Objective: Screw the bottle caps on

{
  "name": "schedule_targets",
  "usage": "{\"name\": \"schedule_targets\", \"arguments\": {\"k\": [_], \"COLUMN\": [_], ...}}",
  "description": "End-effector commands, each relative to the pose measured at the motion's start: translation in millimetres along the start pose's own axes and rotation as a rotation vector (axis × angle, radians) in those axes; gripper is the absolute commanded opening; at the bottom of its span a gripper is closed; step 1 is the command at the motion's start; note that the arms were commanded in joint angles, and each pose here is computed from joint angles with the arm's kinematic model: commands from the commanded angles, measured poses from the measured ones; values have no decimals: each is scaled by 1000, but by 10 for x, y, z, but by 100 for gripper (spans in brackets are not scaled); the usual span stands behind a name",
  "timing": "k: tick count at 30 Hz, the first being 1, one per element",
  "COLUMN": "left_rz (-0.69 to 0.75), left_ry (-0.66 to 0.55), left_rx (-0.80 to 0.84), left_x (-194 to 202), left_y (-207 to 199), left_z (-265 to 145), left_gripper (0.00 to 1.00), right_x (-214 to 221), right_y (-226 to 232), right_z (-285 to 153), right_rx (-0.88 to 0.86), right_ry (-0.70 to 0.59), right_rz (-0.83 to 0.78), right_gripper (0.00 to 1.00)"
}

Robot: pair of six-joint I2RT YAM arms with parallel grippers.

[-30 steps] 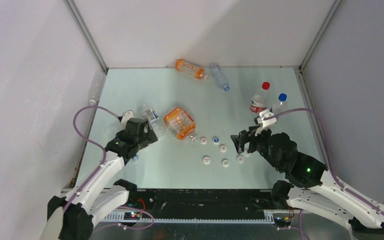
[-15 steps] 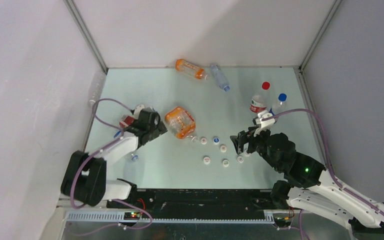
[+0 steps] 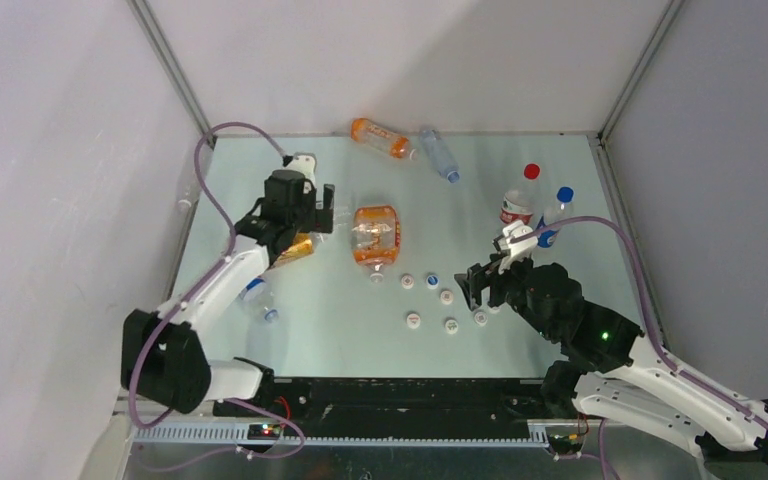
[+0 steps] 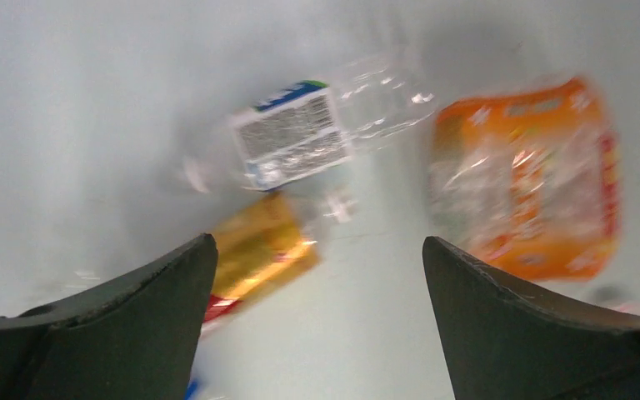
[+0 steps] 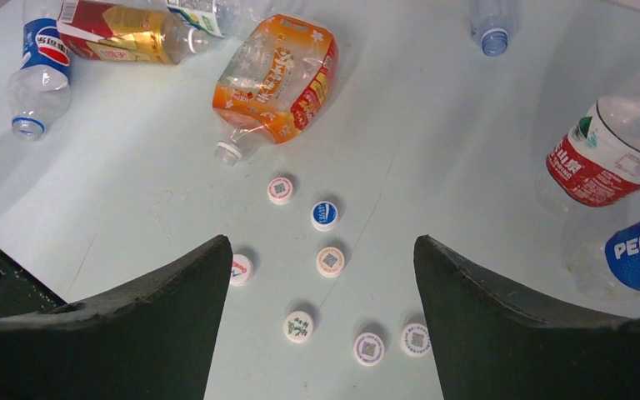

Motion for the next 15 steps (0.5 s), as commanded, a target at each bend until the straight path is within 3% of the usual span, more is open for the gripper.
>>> {"name": "schedule_targets", "arguments": {"k": [1,5,10,15], "left_rz": [599,798,803,879], "left_ry": [46,132,318,393], "left_rx": [-77,-1,84,75], "left_x": [-72,-23,144,240], "left_y": [403,524,738,850], "left_z": [-317,-286,-85,95], "left_gripper": [100,100,100,100], "right_x": [-74,-68,-81,-81], "right_y": [39,65,83,86], "right_z": [10,9,6,18], "right_rx": [-42,-67,-85,-90], "right_ry": [-47,-51,-58,-58], "right_rz": [-16,-17,-20,-36], "right_gripper": [82,82,83,83]}}
Point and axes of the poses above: each gripper's point midway between its finger pads, its own z axis out along the fingers, its own y axis along the line the jaws close on, x = y × z, the point moved 7 cm from there along -z, back along the fingers
